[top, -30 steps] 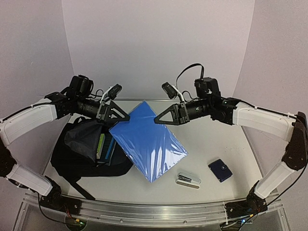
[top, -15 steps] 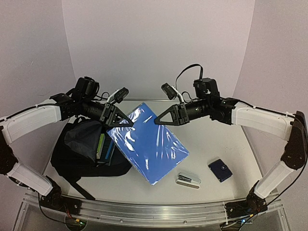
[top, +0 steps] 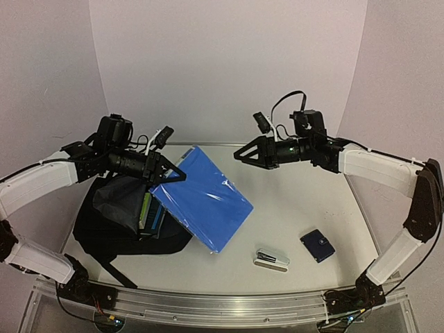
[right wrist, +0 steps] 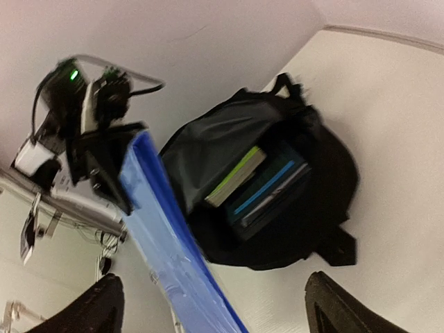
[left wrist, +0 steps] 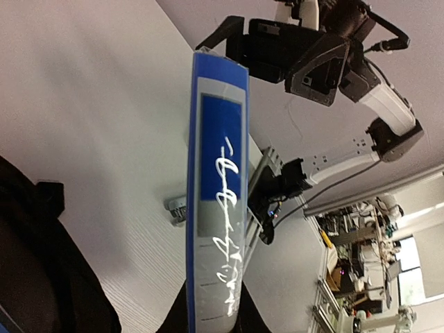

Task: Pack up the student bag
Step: Pick up the files from the center of the board.

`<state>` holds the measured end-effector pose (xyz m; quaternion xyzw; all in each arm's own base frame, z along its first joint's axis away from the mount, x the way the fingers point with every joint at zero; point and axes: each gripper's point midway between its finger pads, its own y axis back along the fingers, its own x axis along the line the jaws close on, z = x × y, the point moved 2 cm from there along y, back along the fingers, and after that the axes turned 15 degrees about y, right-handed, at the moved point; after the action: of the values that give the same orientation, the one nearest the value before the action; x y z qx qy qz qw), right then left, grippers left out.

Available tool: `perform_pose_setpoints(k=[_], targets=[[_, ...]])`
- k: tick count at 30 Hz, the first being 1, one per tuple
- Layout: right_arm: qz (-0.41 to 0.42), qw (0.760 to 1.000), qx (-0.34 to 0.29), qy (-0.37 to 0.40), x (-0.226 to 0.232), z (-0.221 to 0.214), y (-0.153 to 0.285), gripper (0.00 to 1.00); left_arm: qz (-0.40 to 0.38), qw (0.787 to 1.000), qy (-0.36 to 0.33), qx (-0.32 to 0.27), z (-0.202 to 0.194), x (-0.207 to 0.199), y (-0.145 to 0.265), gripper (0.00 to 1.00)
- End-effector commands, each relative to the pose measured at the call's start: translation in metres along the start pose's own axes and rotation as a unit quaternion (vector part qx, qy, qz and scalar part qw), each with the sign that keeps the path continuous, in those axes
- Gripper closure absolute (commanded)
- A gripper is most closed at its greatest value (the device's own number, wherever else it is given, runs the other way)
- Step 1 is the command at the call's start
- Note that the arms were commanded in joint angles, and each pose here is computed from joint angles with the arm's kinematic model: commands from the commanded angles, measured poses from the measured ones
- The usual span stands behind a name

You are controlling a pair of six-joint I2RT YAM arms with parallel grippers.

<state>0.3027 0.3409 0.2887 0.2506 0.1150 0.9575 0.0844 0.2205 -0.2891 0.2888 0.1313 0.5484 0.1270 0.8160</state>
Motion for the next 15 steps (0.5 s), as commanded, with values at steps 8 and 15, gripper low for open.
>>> perform_pose_setpoints(k=[8, 15], targets=[[-0.101, 0.971, -0.198, -0.085, -0.002, 0.025, 0.062, 0.02, -0.029, 0.954, 0.02, -0.296, 0.061, -0.04, 0.065, 1.0], [-0.037, 0.972, -0.206, -0.109, 0.009, 0.005, 0.053, 0.02, -0.109, 0.956, 0.022, -0.272, 0.066, -0.07, 0.062, 1.0]])
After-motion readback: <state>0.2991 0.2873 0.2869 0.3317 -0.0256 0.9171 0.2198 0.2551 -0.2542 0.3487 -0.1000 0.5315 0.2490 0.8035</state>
